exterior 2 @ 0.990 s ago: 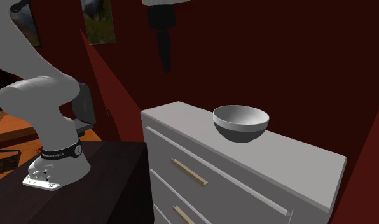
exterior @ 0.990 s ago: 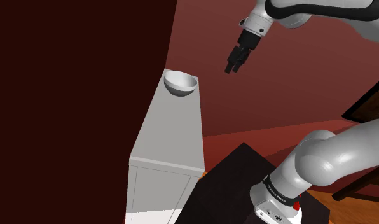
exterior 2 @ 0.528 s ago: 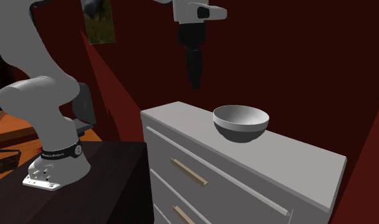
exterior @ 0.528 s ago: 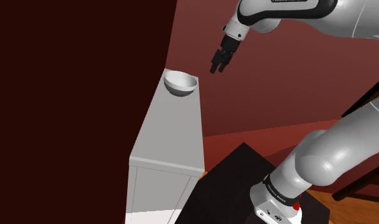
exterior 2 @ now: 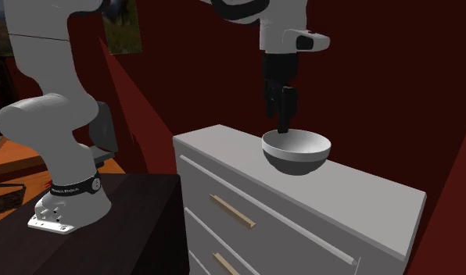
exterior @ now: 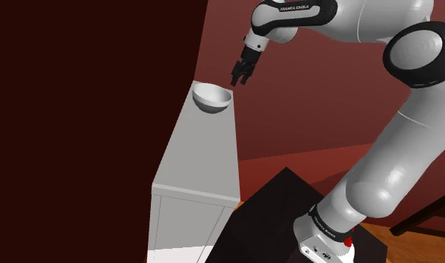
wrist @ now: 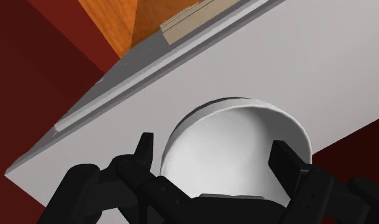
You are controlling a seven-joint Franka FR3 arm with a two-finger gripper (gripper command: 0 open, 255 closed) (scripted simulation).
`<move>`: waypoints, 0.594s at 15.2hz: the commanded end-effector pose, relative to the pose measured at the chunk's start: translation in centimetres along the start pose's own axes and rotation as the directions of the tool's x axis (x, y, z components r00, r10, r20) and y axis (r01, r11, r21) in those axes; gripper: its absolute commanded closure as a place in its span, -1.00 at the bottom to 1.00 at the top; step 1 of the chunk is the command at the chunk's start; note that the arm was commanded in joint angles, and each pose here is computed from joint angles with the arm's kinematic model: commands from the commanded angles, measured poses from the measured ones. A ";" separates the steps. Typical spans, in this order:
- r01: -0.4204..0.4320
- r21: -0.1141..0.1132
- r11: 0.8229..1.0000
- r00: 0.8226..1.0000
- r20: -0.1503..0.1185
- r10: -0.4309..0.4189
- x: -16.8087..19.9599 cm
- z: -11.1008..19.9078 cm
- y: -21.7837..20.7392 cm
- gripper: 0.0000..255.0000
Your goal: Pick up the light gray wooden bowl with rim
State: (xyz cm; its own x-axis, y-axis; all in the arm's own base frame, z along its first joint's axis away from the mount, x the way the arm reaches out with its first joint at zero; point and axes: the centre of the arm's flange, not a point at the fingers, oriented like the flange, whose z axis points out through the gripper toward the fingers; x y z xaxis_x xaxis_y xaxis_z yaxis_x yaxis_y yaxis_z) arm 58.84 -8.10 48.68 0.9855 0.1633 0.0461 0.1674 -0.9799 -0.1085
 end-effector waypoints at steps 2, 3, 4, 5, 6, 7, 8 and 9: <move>0.008 0.000 1.000 1.000 0.006 -0.008 3.2 1.9 1.3 -1.00; 0.011 0.000 1.000 1.000 0.008 -0.011 4.3 2.5 1.8 -1.00; 0.013 -0.001 1.000 1.000 0.009 -0.013 5.4 3.1 2.3 -1.00; 0.016 -0.001 1.000 1.000 0.011 -0.016 6.5 3.7 2.8 -1.00; 0.018 -0.001 1.000 1.000 0.013 -0.018 7.6 4.4 3.3 -1.00; 0.019 -0.001 1.000 1.000 0.014 -0.019 8.0 4.6 3.5 -1.00; 0.019 -0.001 1.000 1.000 0.014 -0.019 8.0 5.1 3.6 -1.00; 0.019 -0.001 1.000 1.000 0.014 -0.019 8.0 5.7 3.6 -1.00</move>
State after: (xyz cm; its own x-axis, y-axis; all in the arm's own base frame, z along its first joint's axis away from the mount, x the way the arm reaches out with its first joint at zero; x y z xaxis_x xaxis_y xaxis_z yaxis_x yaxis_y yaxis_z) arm 67.18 -9.56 43.68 0.9825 0.1829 0.0340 0.1855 -0.9768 -0.1068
